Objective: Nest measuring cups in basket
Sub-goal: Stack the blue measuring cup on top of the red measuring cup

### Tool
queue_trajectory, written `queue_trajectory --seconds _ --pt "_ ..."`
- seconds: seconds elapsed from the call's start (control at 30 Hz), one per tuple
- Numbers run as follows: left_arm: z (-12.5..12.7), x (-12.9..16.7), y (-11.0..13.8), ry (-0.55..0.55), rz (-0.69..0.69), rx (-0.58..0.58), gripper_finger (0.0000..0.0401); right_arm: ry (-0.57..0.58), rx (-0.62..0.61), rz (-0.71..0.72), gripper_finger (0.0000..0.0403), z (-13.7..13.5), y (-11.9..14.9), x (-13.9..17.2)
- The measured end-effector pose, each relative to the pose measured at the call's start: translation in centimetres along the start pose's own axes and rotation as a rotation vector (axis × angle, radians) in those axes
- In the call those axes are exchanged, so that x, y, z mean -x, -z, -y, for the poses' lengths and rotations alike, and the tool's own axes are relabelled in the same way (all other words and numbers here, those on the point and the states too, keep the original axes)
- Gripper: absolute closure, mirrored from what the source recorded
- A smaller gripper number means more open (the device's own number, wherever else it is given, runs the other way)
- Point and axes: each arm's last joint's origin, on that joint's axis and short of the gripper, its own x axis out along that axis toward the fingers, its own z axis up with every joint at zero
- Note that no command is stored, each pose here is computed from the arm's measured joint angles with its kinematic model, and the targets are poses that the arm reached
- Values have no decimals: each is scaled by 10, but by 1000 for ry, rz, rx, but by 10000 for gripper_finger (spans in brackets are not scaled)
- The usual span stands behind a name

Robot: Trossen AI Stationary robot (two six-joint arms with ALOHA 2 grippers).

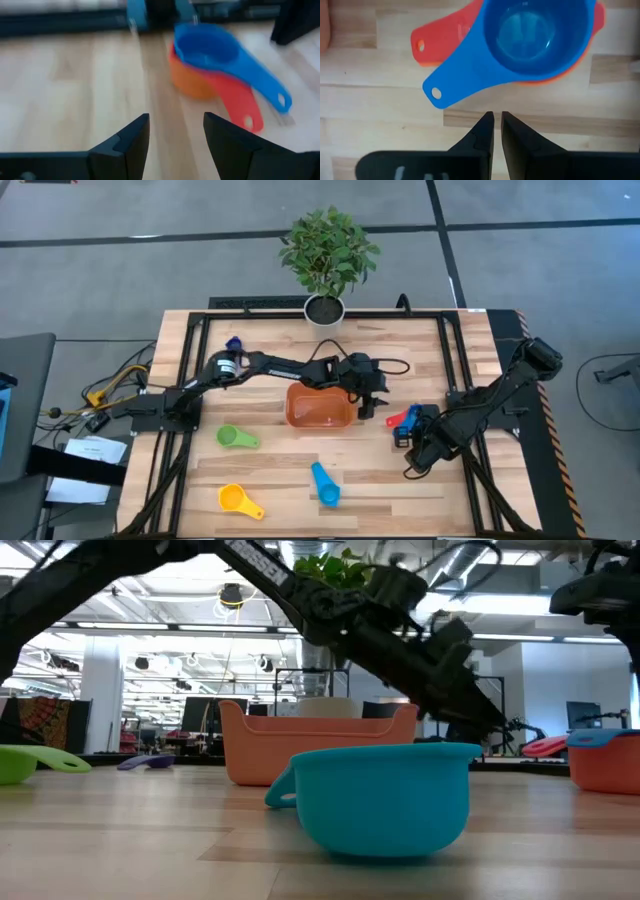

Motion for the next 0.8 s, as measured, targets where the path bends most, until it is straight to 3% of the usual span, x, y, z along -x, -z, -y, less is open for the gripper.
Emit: queue_trajectory --seconds 0.5,0.67,0.8 --pt "10 -20 13 -12 -40 -64 225 5 0 5 345 -8 11 -35" --pt "10 -24 29 -12 -120 -67 225 5 -3 18 345 -10 9 -37" --pt "11 -24 28 -11 -113 -79 225 -9 -5 44 345 -11 7 -38"
